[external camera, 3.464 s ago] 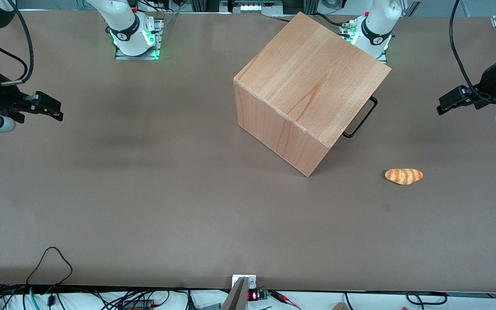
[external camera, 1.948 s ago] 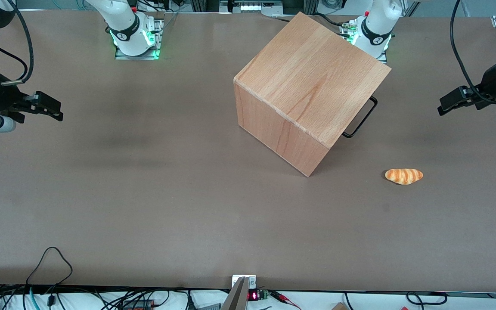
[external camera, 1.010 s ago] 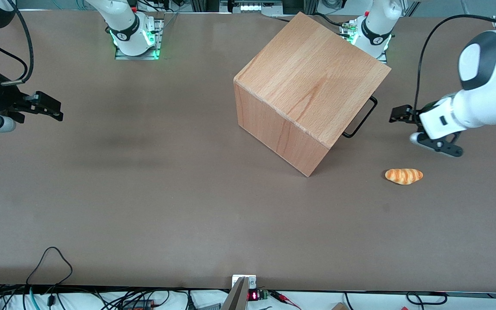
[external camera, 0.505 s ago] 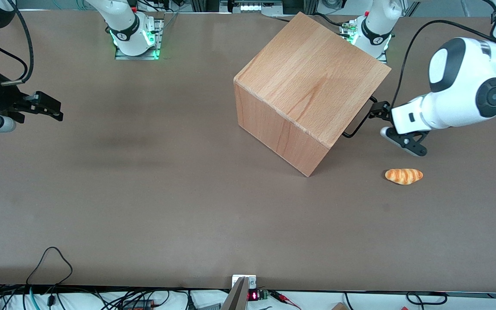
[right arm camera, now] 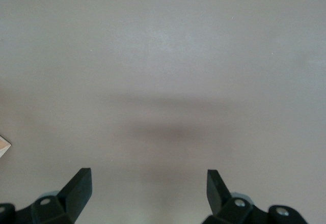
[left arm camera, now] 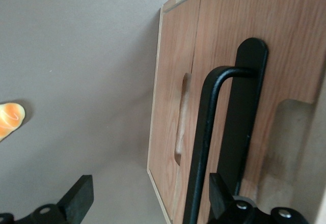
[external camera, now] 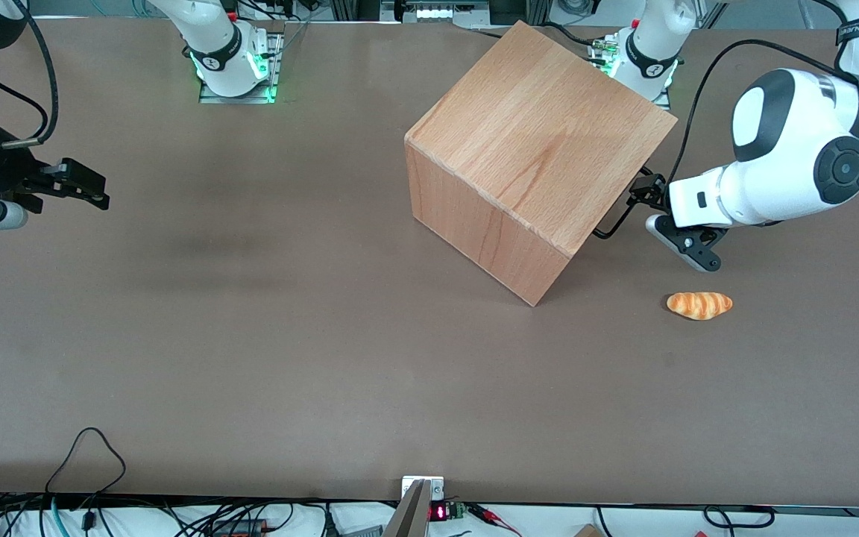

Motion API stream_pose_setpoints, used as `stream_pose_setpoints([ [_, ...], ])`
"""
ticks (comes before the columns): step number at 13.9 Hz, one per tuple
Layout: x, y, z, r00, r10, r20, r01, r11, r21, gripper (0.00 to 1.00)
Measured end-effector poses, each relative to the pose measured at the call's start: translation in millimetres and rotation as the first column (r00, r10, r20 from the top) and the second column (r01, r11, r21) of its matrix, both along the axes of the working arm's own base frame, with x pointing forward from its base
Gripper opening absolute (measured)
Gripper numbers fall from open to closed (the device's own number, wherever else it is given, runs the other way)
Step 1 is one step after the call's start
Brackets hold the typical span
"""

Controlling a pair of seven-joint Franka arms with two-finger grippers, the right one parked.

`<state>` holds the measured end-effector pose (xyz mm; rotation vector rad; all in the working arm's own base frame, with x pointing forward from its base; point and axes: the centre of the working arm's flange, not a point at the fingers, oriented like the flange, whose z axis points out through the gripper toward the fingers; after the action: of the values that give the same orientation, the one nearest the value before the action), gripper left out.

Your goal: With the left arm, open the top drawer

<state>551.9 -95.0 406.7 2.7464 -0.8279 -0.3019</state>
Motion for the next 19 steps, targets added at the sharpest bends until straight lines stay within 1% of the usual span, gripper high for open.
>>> stream_pose_setpoints([
  [4,0,0,-6,1.000,-0.022,0.012,0.022,1.000,-0.008,1.00],
  [6,3,1,-9,0.999,-0.034,0.035,0.034,0.999,-0.011,1.00],
  [7,8,4,-12,0.998,-0.025,0.064,0.025,1.000,-0.009,1.00],
  [9,26,30,-21,0.989,0.034,0.145,-0.035,0.999,0.006,1.00],
  [10,33,47,-19,0.983,0.065,0.172,-0.066,0.998,0.002,1.00],
  [12,43,89,-15,0.960,0.143,0.240,-0.150,0.989,0.011,1.00],
  [14,52,135,-12,0.927,0.216,0.307,-0.235,0.972,0.027,1.00],
  [16,55,176,-8,0.894,0.272,0.355,-0.306,0.951,0.041,1.00],
  [17,57,190,-5,0.882,0.289,0.371,-0.328,0.944,0.045,1.00],
  [19,64,197,0,0.875,0.293,0.385,-0.337,0.940,0.051,1.00],
])
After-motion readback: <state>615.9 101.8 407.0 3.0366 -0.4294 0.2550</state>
